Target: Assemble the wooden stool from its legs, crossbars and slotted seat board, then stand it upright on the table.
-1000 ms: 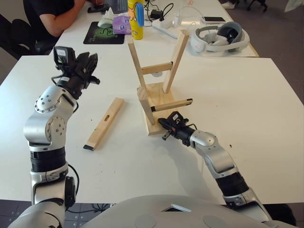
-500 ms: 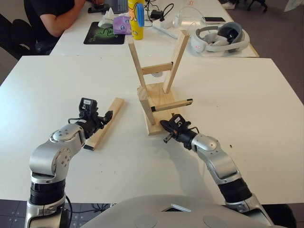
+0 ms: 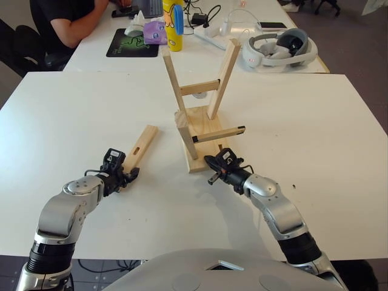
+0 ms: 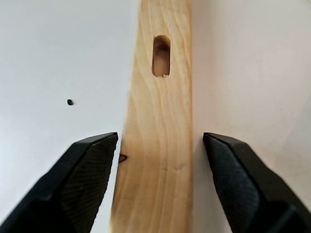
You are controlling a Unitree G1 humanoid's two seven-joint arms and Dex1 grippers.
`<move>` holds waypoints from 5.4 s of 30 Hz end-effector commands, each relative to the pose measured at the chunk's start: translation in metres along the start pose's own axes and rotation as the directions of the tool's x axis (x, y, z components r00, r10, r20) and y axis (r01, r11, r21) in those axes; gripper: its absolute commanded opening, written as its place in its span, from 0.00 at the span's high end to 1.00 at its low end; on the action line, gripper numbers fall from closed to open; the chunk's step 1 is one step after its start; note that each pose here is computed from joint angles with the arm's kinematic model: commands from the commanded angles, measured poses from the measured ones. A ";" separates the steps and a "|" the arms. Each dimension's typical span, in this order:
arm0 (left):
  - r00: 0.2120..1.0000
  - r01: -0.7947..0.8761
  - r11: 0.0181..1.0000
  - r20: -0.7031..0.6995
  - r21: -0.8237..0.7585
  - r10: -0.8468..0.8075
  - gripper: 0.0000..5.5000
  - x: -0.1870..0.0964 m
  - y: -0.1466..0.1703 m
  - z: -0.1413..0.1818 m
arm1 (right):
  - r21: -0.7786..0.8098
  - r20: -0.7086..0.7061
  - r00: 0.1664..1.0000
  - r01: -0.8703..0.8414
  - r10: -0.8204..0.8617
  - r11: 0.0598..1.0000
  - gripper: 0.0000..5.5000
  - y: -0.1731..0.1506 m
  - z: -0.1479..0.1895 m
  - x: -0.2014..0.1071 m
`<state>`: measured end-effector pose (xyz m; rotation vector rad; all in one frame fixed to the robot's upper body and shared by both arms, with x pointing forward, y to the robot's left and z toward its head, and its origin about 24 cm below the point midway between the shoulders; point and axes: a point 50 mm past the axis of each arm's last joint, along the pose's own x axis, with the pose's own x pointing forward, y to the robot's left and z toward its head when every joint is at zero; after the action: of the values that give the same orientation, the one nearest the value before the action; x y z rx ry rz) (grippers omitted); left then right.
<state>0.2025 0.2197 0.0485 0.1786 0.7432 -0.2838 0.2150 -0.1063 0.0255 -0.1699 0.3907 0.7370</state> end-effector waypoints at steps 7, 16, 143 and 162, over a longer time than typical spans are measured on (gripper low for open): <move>1.000 -0.005 1.000 -0.020 -0.026 0.005 0.47 0.007 0.006 -0.012 | 0.045 -0.144 0.989 -0.032 0.038 0.998 1.00 0.005 -0.025 -0.002; 1.000 -0.002 0.998 0.025 -0.070 0.004 0.62 0.008 0.002 -0.013 | 0.045 0.020 0.999 0.042 -0.043 0.998 1.00 -0.016 0.006 -0.024; 0.214 0.825 0.200 0.036 0.529 -0.976 0.62 -0.101 -0.013 0.242 | -0.059 0.615 0.503 -0.738 0.607 0.672 0.57 -0.042 0.222 -0.128; 0.265 0.761 0.277 0.108 0.587 -0.958 0.55 -0.097 -0.012 0.247 | -0.059 0.599 0.511 -0.740 0.617 0.670 0.62 -0.043 0.235 -0.114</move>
<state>0.2852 0.1619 0.2902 0.0538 0.2144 -1.6655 0.2448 -0.1535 0.2876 0.4726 -0.0901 1.4199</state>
